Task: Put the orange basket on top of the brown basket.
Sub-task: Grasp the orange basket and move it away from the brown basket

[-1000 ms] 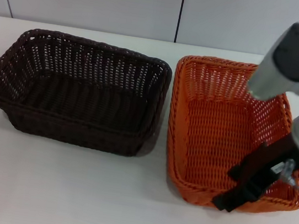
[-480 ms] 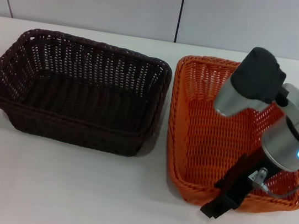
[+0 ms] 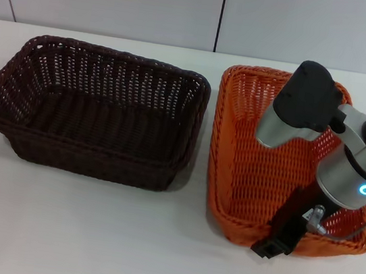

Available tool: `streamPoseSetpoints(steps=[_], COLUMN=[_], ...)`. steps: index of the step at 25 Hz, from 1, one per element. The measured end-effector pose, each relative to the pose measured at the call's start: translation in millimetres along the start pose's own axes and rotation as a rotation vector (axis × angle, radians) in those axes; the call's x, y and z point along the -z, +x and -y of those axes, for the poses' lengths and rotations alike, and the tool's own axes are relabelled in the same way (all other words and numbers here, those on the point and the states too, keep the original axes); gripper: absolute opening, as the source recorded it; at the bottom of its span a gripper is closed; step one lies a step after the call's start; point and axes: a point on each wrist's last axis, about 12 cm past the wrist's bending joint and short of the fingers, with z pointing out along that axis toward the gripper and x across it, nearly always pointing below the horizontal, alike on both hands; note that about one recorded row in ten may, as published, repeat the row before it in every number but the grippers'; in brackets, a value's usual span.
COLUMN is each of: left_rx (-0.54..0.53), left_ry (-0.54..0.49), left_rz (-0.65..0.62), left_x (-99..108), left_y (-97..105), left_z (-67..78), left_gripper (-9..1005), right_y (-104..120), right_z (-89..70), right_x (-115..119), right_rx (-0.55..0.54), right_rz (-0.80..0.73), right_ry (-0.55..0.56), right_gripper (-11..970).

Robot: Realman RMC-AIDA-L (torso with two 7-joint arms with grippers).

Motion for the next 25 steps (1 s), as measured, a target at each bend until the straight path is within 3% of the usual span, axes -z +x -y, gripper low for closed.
streamPoseSetpoints(steps=[10,16,25], left_rx=[-0.004,-0.009,-0.012], left_ry=[-0.001,-0.004,0.002], left_rz=[0.000,-0.004,0.004], left_x=[0,1,0], left_y=[1,2,1], left_z=[-0.5,-2.2,-0.8], left_gripper=[776,776,776], right_y=[-9,-10,-19], right_z=[-6.0,-5.4,-12.6], right_x=[17,21,56], right_rx=[0.007,-0.012,0.004], right_rz=[0.058,0.065,0.155], right_ry=[0.065,0.086,0.254], right_gripper=[251,195,157])
